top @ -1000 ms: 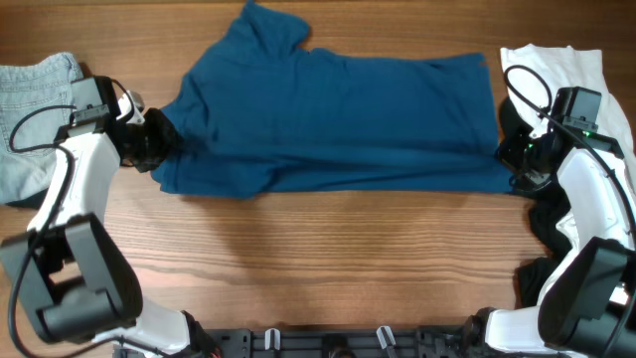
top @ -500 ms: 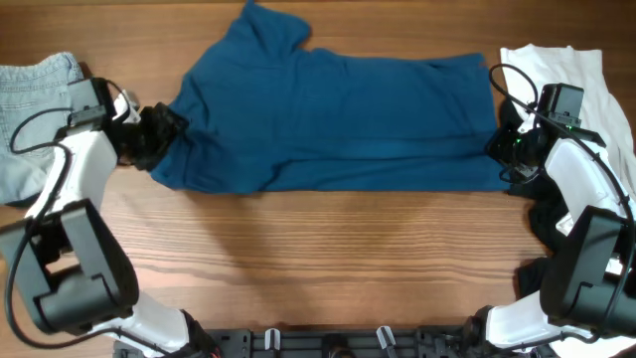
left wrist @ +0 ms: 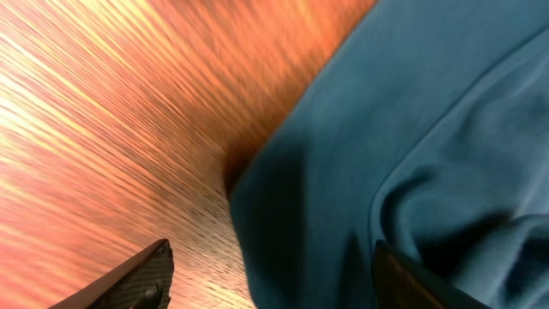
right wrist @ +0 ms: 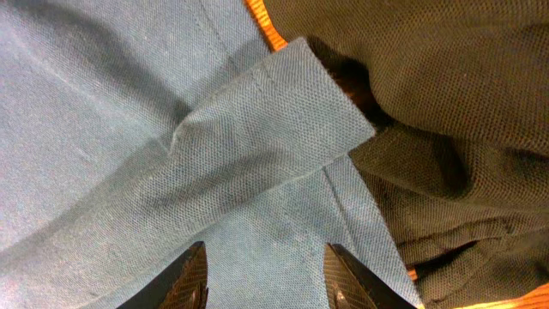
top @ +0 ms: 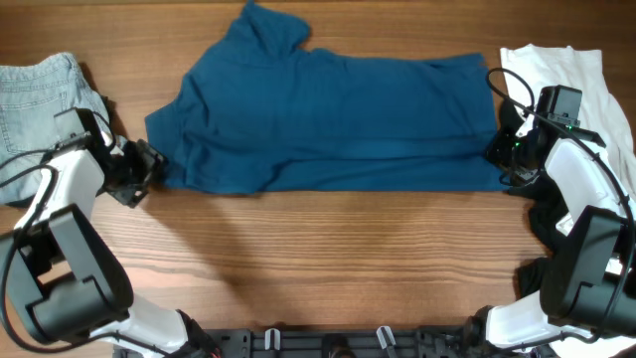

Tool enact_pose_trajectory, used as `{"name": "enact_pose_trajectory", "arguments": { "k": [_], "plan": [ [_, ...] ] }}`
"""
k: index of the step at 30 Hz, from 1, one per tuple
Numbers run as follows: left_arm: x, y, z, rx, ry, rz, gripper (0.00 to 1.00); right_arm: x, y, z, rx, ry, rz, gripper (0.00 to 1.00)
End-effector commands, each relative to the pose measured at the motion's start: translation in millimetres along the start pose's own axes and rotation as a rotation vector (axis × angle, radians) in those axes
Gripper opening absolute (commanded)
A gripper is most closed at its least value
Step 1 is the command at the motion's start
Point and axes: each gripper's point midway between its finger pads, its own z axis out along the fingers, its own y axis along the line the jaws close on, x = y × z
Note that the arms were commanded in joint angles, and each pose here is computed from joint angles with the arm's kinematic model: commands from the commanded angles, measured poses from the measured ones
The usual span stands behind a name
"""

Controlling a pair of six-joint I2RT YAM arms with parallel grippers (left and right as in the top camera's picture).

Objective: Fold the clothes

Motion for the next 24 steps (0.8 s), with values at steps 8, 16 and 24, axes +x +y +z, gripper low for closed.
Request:
{"name": "enact_pose_trajectory", "arguments": {
  "k": [8, 16, 24],
  "plan": [
    [17, -10, 26, 0.074, 0.110, -0.033, 0.04, 5, -3, 3, 0.022, 0.022, -0.022, 0.44],
    [-40, 50, -15, -0.203, -0.140, -0.097, 0.04, 7, -3, 3, 0.024, 0.029, -0.021, 0.44],
    [-42, 54, -33, -0.215, -0.126, -0.062, 0.62, 8, -4, 4, 0.027, 0.037, -0.028, 0.45]
  ]
}}
